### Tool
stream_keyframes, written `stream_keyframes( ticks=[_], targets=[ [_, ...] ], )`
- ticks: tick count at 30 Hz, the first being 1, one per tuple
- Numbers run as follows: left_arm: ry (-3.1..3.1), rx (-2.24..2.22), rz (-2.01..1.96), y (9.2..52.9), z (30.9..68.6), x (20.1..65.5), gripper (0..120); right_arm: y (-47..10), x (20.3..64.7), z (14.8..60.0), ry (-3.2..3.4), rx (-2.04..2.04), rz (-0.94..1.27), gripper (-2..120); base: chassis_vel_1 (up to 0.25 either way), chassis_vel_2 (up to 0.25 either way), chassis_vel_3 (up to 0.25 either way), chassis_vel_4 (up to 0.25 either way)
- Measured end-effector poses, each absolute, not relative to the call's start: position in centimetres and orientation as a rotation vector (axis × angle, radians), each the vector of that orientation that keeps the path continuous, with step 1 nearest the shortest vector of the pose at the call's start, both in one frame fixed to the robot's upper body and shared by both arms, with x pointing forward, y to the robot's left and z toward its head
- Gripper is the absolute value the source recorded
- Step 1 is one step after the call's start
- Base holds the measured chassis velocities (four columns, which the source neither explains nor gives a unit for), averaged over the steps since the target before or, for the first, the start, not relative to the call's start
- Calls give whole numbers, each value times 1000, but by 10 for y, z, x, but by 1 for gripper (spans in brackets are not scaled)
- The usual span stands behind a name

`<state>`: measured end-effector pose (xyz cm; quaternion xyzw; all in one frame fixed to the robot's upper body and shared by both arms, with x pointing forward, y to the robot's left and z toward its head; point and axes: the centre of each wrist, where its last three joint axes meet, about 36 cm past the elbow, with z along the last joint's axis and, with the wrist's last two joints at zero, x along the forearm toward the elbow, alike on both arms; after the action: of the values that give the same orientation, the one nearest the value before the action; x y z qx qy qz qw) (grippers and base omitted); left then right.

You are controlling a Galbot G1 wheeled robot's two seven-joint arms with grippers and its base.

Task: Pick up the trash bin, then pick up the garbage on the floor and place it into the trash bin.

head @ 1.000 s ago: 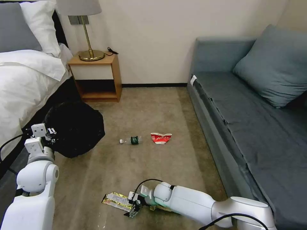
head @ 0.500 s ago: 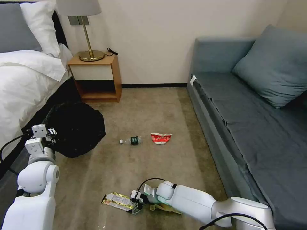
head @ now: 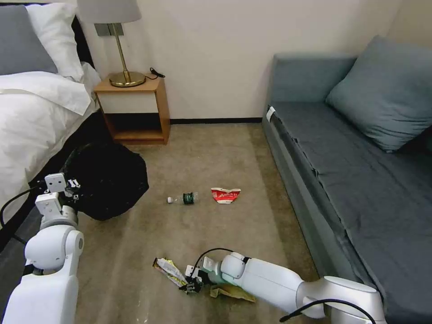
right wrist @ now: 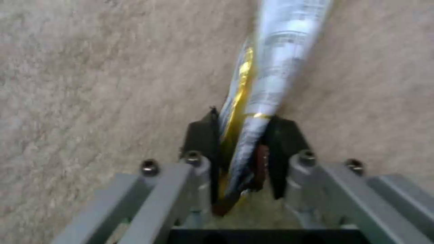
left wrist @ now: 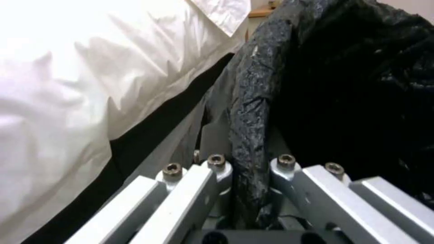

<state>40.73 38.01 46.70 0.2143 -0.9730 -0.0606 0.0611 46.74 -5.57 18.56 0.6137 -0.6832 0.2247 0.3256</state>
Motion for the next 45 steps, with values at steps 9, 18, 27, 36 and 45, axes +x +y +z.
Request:
stream_keyframes(
  ticks=[9, 18, 27, 36, 45],
  targets=[
    [-2935, 649, -196, 384, 464, 405, 4, -56, 488, 219, -1883, 1639, 575, 0, 0, 0, 0, 0],
    [-2915, 650, -205, 392, 452, 394, 4, -61, 527, 276, -2126, 1593, 427, 0, 0, 0, 0, 0],
    [-2916, 625, -216, 396, 447, 386, 4, -81, 565, 362, -2403, 1517, 281, 0, 0, 0, 0, 0],
    [-2938, 538, -182, 389, 443, 384, 4, -72, 578, 459, -2527, 1582, 120, 0, 0, 0, 0, 0],
    [-2954, 502, -133, 374, 440, 391, 4, -9, 569, 458, -2428, 1633, -202, 0, 0, 0, 0, 0]
  ],
)
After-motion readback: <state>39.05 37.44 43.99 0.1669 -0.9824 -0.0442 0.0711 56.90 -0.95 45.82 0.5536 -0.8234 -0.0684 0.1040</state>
